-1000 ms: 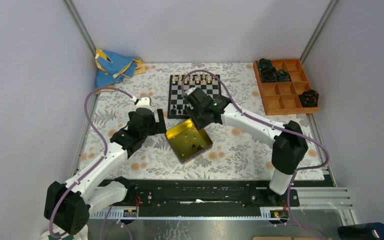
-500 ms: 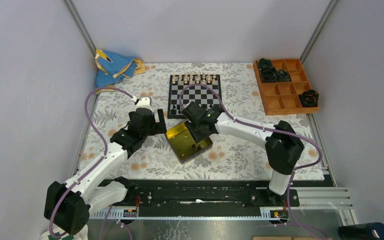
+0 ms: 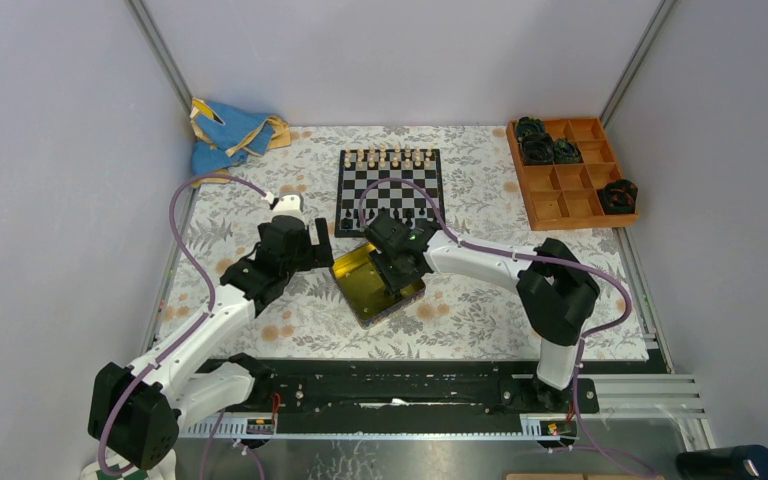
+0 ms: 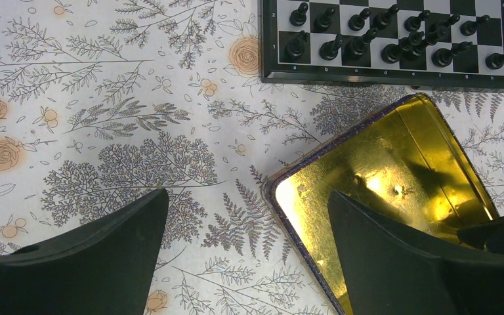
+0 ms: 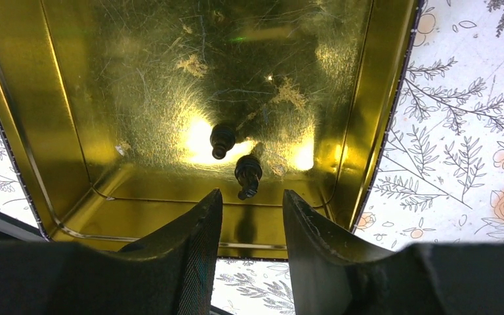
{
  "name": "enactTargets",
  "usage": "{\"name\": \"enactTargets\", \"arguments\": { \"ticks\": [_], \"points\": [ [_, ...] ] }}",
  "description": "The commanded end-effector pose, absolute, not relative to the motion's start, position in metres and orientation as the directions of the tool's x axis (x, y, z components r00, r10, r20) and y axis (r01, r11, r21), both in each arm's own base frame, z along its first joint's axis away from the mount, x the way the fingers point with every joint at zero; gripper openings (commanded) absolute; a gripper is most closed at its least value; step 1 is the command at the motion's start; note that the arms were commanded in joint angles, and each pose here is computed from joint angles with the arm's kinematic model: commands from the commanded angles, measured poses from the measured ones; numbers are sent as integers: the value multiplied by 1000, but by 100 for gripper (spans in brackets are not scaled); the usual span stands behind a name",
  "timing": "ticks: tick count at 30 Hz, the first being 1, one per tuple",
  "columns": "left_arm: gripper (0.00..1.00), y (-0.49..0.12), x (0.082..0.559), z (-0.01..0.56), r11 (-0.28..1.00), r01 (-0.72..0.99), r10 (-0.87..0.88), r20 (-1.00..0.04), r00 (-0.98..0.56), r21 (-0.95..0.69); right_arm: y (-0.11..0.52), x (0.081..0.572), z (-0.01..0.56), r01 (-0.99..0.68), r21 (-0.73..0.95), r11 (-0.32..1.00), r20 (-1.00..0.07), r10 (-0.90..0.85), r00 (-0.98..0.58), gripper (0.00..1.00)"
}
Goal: Set up the chess pieces on the board
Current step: Pick up the chess piece from the storage box.
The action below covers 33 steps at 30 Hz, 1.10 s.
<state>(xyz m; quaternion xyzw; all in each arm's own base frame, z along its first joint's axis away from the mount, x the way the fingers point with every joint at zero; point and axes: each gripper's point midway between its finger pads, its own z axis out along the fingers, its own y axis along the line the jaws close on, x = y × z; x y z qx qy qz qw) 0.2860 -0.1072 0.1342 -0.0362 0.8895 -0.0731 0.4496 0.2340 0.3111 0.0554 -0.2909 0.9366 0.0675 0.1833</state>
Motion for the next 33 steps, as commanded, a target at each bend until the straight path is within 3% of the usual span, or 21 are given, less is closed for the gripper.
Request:
{"name": "enactTargets", "arguments": {
  "ticks": [1,14,16,20,24,33],
  "points": [
    [99,-111,295,145,981,5,-161,-822,-546,-195,319,230,48,-574,42,818,-380,-518,-766,46],
    [99,-110,296,145,982,1,-160,-824,-544,-191,318,232,34,-576,19,817,-365,-530,-765,37],
    [99,-110,296,145,981,2,-161,-825,-543,-192,317,234,34,-575,12,818,-366,-531,-764,31],
    [99,-109,296,146,982,1,-161,-825,-541,-191,316,239,41,-571,-10,821,-385,-531,-755,8],
    [99,-109,295,146,981,1,-162,-824,-543,-193,315,244,53,-573,-32,819,-400,-536,-743,1],
    [99,-109,295,147,981,0,-164,-827,-538,-195,326,260,109,-570,-40,821,-485,-515,-707,0]
  ]
}}
